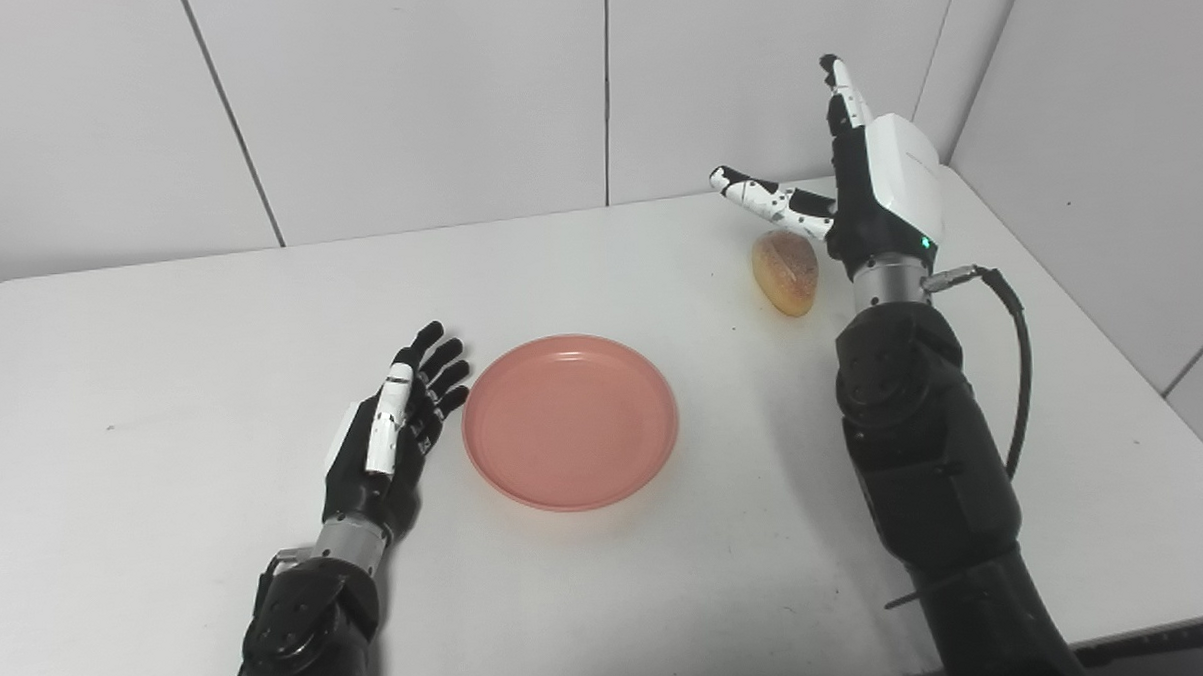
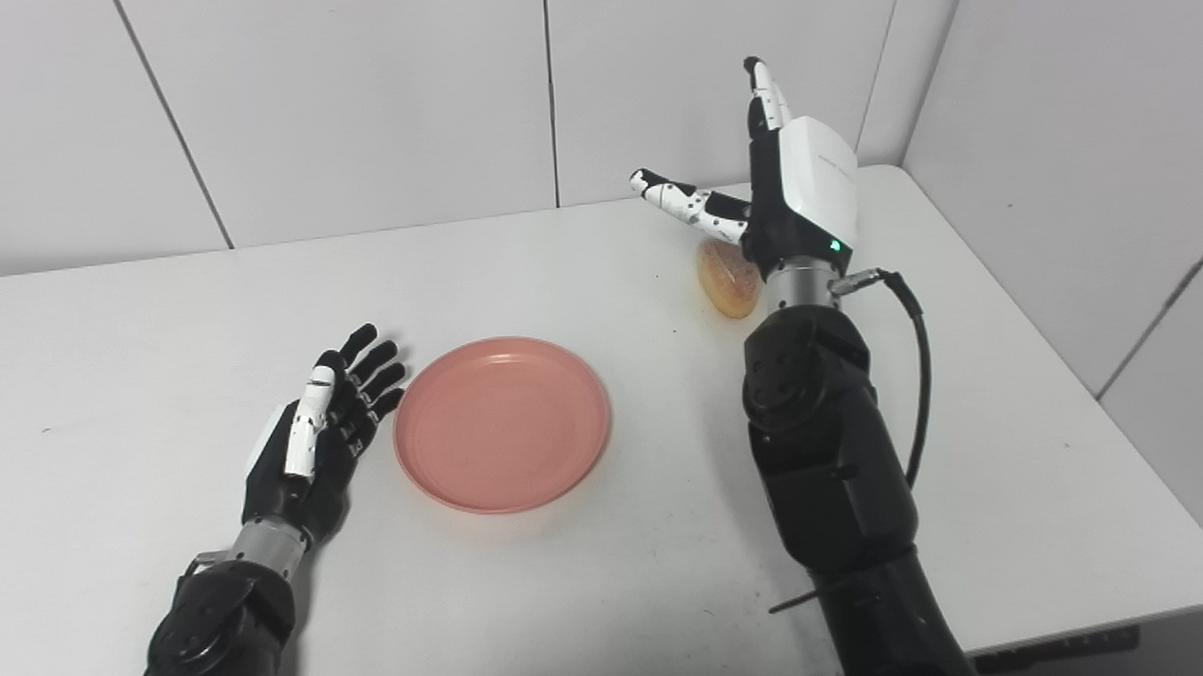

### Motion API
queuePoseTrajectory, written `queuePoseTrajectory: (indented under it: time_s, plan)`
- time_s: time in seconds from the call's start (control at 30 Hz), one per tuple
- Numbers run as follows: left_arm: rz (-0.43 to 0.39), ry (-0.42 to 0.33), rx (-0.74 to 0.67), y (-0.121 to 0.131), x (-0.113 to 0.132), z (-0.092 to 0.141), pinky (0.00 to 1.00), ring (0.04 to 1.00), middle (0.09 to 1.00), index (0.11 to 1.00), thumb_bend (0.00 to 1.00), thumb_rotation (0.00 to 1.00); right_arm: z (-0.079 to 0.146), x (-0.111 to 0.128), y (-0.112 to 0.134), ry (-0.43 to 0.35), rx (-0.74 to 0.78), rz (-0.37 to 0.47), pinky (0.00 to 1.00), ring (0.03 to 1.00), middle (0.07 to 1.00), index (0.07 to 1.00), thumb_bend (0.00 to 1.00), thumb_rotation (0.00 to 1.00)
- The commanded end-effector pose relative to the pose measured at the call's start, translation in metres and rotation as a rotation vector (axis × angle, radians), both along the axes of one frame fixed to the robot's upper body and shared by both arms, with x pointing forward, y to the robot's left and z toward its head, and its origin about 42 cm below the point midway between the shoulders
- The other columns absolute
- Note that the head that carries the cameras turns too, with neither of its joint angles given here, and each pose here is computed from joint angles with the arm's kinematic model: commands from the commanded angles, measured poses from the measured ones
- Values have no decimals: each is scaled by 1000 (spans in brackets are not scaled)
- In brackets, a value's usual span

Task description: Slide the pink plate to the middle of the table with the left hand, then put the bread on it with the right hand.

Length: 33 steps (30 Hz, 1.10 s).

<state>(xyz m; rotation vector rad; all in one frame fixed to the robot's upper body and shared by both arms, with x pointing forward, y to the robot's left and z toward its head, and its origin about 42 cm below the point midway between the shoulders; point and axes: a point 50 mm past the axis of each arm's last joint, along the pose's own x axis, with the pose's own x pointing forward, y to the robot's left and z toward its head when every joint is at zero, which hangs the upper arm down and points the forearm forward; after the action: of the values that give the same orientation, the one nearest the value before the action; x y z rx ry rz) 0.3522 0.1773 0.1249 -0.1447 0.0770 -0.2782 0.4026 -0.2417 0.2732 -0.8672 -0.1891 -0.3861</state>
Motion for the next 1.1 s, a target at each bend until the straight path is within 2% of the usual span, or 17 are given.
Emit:
queuePoseTrajectory:
  time_s: [0.0,0.3,0.53,0.83,1.07]
  plan:
    - [26,-13,15,3,-1,-2,903,905,910,898,358,1000,27,13,-1,-63,-30,-15,698,861,952,990,830,608]
    - [36,-87,69,3,-4,-3,896,902,911,904,355,1000,12,43,-7,49,-48,-76,866,964,988,1000,866,642]
    - [38,-95,71,4,-4,-4,901,904,913,907,360,1000,0,62,-14,120,-47,-100,946,1000,1000,1000,871,636]
    - [35,-97,64,3,-6,-1,894,902,912,905,355,1000,-20,82,-21,223,-63,-138,984,1000,1000,1000,874,648]
    - [34,-94,62,3,-5,-2,895,901,912,907,350,1000,-29,89,-22,274,-50,-148,969,1000,1000,1000,880,647]
